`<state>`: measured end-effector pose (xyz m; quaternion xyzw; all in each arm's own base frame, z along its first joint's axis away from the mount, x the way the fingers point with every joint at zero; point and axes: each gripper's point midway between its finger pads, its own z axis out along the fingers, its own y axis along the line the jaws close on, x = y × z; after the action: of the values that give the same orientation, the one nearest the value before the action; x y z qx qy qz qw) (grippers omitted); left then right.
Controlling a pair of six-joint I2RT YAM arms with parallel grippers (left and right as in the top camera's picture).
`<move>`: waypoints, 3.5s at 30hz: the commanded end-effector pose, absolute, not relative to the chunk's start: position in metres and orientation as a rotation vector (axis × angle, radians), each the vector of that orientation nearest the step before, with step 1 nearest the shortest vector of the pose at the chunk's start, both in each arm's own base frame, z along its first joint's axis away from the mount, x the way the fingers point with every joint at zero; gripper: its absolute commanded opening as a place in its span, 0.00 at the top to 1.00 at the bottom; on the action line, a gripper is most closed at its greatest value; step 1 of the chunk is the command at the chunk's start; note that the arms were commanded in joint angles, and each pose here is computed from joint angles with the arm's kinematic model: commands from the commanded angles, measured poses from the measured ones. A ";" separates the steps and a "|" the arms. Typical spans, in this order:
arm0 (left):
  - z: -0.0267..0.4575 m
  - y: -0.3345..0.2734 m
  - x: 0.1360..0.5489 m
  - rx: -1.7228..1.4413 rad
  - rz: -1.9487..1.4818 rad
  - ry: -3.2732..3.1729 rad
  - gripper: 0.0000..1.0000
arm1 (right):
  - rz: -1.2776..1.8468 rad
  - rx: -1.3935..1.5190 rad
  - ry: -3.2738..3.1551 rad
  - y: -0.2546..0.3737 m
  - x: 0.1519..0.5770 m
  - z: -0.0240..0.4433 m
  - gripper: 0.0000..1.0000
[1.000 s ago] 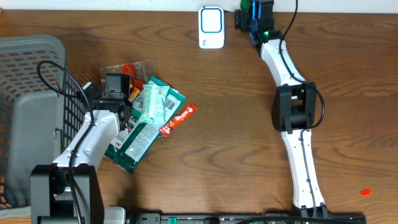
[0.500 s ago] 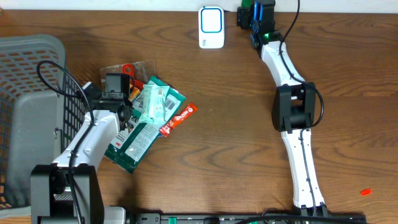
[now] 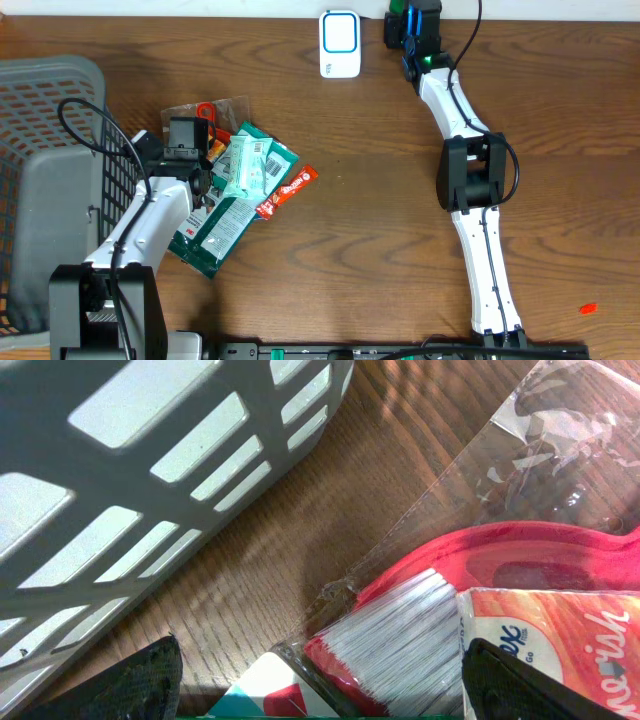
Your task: Scan the item barcode
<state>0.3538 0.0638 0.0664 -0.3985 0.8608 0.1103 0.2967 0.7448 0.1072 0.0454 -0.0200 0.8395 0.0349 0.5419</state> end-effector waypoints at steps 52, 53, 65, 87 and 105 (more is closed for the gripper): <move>0.062 0.070 0.350 -1.084 0.336 2.280 0.11 | -0.457 -0.470 2.099 0.138 0.649 0.225 0.99; 0.062 0.070 0.350 -1.084 0.336 2.280 0.11 | -0.496 -0.495 2.094 0.141 0.647 0.226 0.99; 0.062 0.070 0.350 -1.084 0.336 2.280 0.11 | -0.700 -0.661 2.008 0.170 0.638 0.238 0.98; 0.062 0.070 0.350 -1.084 0.335 2.279 0.11 | -0.797 -0.786 1.964 0.190 0.659 0.181 0.98; 0.061 0.070 0.350 -1.093 0.326 2.277 0.11 | -0.807 -0.866 1.905 0.224 0.662 0.158 0.97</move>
<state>0.3543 0.0637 0.0666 -0.3990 0.8604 0.1095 0.2976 0.6617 0.2176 0.1525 -0.3446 0.7738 -0.3158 0.4275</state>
